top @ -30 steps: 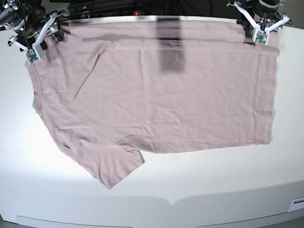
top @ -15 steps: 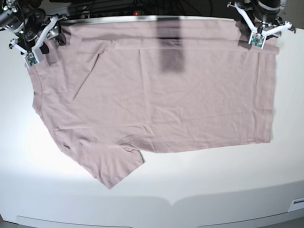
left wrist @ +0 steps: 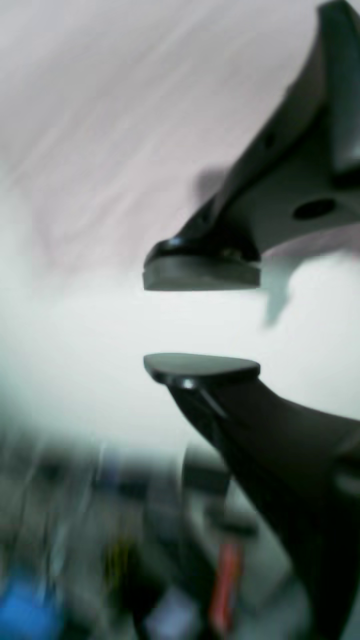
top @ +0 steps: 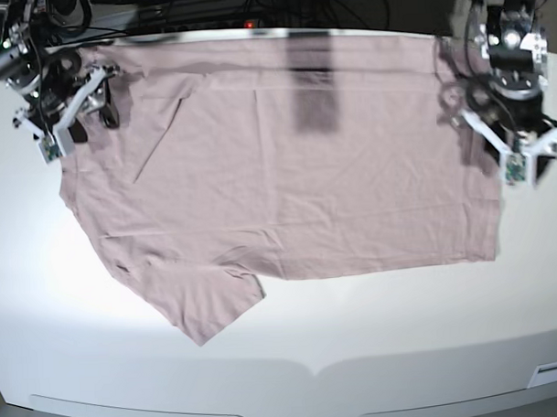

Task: Fold the T-shirt properly
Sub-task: 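Release the left gripper and move it along the shirt's side edge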

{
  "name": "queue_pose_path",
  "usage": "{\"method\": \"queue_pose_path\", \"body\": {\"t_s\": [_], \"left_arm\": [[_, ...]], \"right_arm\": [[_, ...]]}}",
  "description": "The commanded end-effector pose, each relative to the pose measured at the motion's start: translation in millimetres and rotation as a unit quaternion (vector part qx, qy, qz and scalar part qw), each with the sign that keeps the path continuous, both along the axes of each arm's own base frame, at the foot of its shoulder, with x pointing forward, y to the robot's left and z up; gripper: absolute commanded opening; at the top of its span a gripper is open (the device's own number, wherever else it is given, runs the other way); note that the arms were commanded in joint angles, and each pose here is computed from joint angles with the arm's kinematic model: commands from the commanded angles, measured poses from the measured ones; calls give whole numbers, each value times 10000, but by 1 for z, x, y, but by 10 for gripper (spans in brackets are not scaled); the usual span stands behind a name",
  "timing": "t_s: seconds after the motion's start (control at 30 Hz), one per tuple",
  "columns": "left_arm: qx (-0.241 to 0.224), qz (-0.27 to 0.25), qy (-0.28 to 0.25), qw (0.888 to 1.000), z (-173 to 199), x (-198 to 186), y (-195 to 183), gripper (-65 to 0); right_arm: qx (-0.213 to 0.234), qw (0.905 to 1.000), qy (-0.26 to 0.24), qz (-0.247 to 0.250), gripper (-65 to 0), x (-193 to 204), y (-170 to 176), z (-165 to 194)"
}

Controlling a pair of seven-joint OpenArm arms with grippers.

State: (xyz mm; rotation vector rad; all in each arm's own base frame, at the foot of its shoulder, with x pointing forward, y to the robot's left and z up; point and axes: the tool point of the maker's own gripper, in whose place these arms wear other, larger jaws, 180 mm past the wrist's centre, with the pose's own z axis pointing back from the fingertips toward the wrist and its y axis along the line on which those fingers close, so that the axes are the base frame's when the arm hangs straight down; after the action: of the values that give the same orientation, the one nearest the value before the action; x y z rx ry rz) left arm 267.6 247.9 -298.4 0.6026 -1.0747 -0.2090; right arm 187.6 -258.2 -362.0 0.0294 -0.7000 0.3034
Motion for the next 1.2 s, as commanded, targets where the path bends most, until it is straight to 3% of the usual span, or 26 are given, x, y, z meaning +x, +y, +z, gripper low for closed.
{"method": "queue_pose_path", "body": {"t_s": [0.0,0.07,0.2,0.33,0.43,0.57,0.67,0.77,0.93,1.17], "left_arm": [[193,144,-413,9989,22,6,7,-447],[329,414,-760,9957,37,9,16,-447],[402,454,-804,9949,40,9,18,-448],[421,-82,-61,9991,18,15,3,-447],[11,-823,296,9962,9,31,-26,-447],[-353,-1219,305,9914,16,61,-40,-411],[-523,-1178,478,9905,3,85,-32,-357],[-794,-1122,973,9857,-28,108,-17,-324],[-1468,-810,1899,9674,-70,144,12,-238],[-2562,-572,1973,9445,-54,199,27,-218]], "right_arm": [[-22,9997,-224,48,-305,8,-1,11],[-20,9996,-272,45,-305,11,-1,13],[11,9993,-375,52,-305,14,0,16],[266,9990,-362,37,-305,14,7,17],[373,9991,-187,22,-305,12,9,14],[350,9993,-135,20,-305,11,9,13],[300,9995,27,13,-305,7,7,9],[278,9996,107,9,-305,5,7,7],[278,9996,63,7,-305,10,7,10],[482,9988,77,35,-305,25,13,18]]}}
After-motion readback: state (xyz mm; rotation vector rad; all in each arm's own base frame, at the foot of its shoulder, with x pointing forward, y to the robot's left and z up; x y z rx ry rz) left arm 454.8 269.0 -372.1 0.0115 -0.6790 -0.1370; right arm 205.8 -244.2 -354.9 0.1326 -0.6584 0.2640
